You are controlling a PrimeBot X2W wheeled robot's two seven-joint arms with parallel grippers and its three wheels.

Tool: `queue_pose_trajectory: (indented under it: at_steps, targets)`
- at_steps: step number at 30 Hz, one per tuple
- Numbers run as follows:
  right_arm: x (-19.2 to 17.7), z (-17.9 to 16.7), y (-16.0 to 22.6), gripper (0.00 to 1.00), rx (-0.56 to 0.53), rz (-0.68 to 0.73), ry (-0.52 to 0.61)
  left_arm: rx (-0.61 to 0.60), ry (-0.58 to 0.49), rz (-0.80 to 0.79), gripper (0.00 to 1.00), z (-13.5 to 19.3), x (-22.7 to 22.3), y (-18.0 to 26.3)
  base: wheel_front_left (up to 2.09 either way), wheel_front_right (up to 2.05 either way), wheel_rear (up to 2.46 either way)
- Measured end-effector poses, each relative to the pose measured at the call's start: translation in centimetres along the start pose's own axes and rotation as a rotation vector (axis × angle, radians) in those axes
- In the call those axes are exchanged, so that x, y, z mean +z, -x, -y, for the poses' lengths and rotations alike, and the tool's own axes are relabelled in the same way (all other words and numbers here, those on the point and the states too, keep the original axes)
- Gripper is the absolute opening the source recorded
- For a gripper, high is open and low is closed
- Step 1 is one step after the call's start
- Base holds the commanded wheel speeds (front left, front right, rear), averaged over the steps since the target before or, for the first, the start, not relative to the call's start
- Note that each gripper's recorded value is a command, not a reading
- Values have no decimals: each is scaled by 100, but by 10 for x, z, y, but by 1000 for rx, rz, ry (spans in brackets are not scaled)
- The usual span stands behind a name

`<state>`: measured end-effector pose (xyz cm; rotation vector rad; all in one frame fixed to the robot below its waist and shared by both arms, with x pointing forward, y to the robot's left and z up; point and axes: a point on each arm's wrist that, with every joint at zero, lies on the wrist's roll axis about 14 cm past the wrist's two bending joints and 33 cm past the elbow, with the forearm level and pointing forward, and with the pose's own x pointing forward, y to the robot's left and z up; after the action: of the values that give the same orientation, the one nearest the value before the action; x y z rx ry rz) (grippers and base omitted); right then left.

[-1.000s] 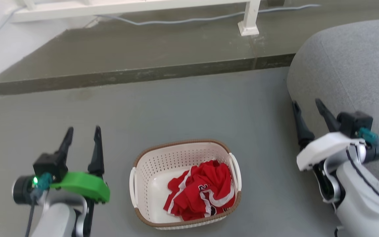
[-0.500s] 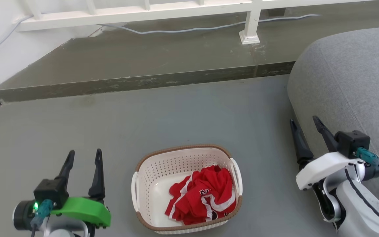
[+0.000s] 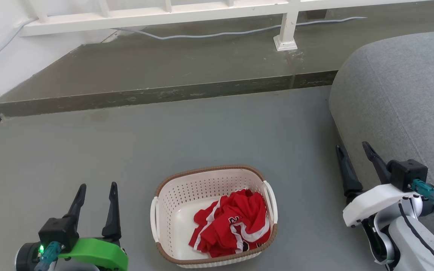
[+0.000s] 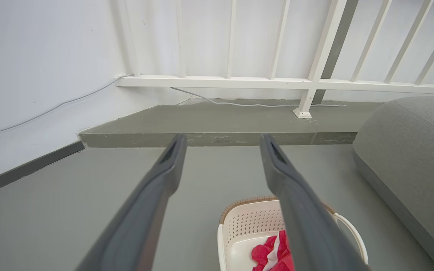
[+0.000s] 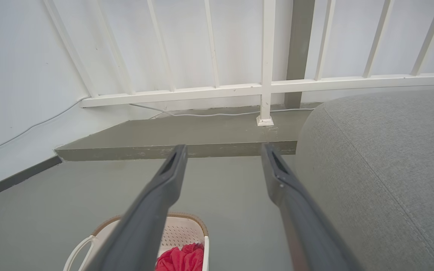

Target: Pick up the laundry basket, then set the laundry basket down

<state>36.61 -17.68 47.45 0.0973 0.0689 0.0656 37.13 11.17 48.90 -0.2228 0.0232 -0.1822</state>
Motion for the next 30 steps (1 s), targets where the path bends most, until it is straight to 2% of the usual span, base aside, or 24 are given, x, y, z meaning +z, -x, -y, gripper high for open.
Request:
queue_pose_trajectory:
  at_steps: [11, 12, 18, 28, 30]
  targets:
    - [5, 6, 3, 100, -22, 18, 5, 3, -4, -9, 100, -1, 0, 1, 0, 0, 0]
    - [4, 6, 4, 0, -24, 15, 5, 3, -4, -11, 0, -1, 0, 1, 0, 0, 0]
    - [-23, -2, 16, 0, -29, -63, -31, 14, 26, -60, 0, 2, -17, 5, 0, 0, 0]
    - [-21, 2, 12, 0, -53, -67, -151, 43, 127, -76, 0, -2, -20, 11, 0, 0, 0]
    - [-21, 2, 11, 0, -66, -73, -211, 61, 184, -87, 0, -6, -21, 11, 0, 0, 0]
